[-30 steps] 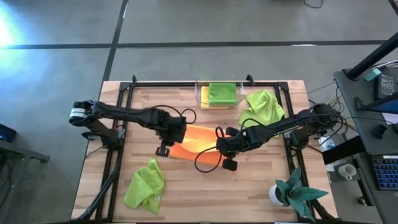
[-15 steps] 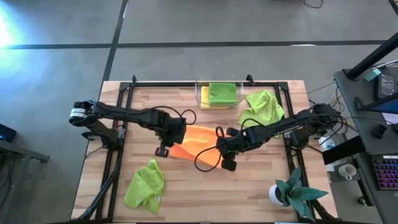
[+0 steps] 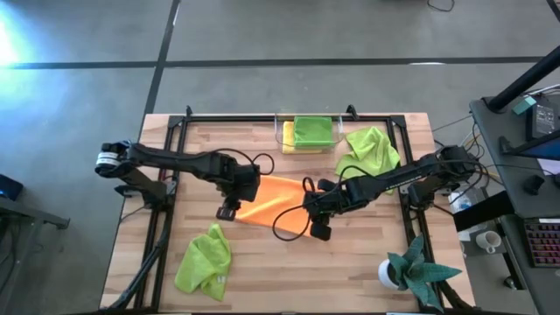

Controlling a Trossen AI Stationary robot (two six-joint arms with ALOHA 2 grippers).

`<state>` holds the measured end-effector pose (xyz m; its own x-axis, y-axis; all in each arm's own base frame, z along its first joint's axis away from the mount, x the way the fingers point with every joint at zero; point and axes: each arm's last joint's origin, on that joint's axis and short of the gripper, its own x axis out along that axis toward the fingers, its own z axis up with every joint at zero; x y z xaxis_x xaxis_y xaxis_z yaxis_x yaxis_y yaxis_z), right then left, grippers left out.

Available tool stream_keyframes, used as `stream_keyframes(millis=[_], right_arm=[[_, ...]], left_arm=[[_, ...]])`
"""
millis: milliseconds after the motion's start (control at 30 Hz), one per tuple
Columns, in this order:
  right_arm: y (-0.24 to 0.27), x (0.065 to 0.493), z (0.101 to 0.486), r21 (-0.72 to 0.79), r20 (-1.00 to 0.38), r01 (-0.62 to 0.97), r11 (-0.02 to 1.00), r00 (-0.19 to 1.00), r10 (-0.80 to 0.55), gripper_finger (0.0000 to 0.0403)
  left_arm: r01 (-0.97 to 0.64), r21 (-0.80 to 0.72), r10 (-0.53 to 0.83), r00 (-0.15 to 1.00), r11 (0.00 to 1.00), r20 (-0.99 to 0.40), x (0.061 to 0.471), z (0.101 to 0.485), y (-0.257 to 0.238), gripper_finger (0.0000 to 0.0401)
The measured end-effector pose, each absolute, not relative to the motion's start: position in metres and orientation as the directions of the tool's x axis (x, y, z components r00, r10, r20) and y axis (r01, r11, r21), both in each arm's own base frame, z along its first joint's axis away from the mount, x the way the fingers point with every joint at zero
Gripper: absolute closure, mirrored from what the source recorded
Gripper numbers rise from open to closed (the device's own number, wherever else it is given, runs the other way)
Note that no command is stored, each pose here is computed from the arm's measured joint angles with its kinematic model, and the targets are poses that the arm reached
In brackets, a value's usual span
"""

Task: Fold microfiber towels
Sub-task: Fold the orange microfiber cloth

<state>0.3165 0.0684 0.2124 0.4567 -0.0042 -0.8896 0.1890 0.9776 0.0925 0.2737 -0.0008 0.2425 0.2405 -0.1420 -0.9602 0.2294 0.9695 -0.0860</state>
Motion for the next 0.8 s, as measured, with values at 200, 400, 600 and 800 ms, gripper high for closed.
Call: stream_keyframes(millis=[200, 400, 600, 800], right_arm=[[0.065, 0.318, 0.214, 0.111, -0.887, 0.23, 0.967, 0.462, -0.009, 0.0277], [0.054, 0.317, 0.207, 0.137, -0.898, 0.268, 0.954, 0.44, 0.005, 0.0278], [0.054, 0.322, 0.193, 0.259, -0.858, 0.262, 0.93, 0.505, 0.096, 0.0287], [0.056, 0.328, 0.169, 0.279, -0.866, 0.28, 0.918, 0.487, 0.115, 0.0314]], left_arm=[[0.203, -0.059, -0.116, 0.285, 0.977, -0.952, 0.277, 0.243, 0.004, 0.0263], [0.145, -0.044, -0.097, 0.379, 0.988, -0.92, 0.28, 0.214, 0.016, 0.0263], [0.065, -0.038, -0.066, 0.5, 0.997, -0.864, 0.281, 0.191, 0.028, 0.0263], [0.023, -0.017, -0.027, 0.566, 1.0, -0.824, 0.282, 0.173, 0.04, 0.0263]])
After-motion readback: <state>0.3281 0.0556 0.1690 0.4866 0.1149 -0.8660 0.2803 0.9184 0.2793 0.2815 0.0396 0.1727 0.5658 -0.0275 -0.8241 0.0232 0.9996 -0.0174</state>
